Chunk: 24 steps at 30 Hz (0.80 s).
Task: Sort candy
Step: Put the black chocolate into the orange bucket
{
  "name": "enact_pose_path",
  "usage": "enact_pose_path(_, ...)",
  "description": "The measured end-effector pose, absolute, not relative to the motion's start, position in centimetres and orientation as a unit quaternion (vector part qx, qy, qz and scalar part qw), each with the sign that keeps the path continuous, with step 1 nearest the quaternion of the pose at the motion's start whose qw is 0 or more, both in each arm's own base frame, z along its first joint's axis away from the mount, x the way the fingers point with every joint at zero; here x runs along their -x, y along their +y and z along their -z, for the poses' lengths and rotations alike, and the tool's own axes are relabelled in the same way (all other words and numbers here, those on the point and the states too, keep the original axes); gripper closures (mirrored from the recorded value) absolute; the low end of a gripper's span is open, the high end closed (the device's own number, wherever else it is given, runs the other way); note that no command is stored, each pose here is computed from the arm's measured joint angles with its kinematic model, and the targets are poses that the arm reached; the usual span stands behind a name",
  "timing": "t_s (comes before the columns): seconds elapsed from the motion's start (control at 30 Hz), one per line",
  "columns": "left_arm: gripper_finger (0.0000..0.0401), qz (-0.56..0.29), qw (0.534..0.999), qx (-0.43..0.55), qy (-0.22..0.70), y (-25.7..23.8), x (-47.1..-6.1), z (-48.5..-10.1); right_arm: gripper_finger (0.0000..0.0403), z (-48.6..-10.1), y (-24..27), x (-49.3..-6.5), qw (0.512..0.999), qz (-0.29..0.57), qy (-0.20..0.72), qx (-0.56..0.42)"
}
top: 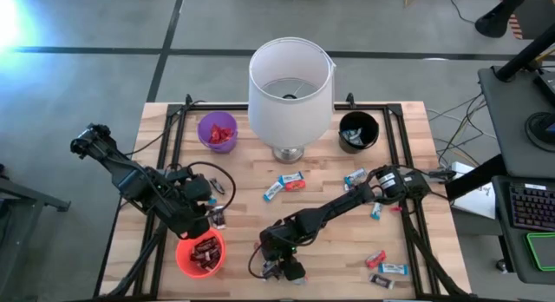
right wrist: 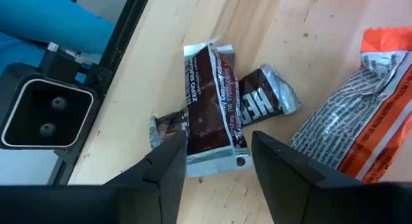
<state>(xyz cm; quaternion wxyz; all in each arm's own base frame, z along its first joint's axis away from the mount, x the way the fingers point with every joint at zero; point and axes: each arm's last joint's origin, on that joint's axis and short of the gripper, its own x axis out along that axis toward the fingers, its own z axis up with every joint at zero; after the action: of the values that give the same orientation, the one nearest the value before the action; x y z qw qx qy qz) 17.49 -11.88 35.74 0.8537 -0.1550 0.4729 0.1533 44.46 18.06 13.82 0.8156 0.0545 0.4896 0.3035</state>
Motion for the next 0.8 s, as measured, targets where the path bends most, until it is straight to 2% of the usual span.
enact_pose_path(0.5, 0.0296, -0.153, 0.854, 0.155, 0.473, -11.87, -17.49, -35.74, 0.0363, -13.49, 18.14, -44.49, 0.811, -0.315, 0.49, -0.059)
enact_pose_path(0.67, 0.0296, -0.153, 0.854, 0.155, 0.473, -11.87, -17.49, -35.74, 0.0388, -13.46, 18.14, -44.5, 0.81, -0.313, 0.492, -0.062)
enact_pose_path(0.8, 0.0296, -0.153, 0.854, 0.155, 0.473, -11.88, -17.49, -35.74, 0.0393, -13.56, 18.11, -44.49, 0.811, -0.313, 0.491, -0.062)
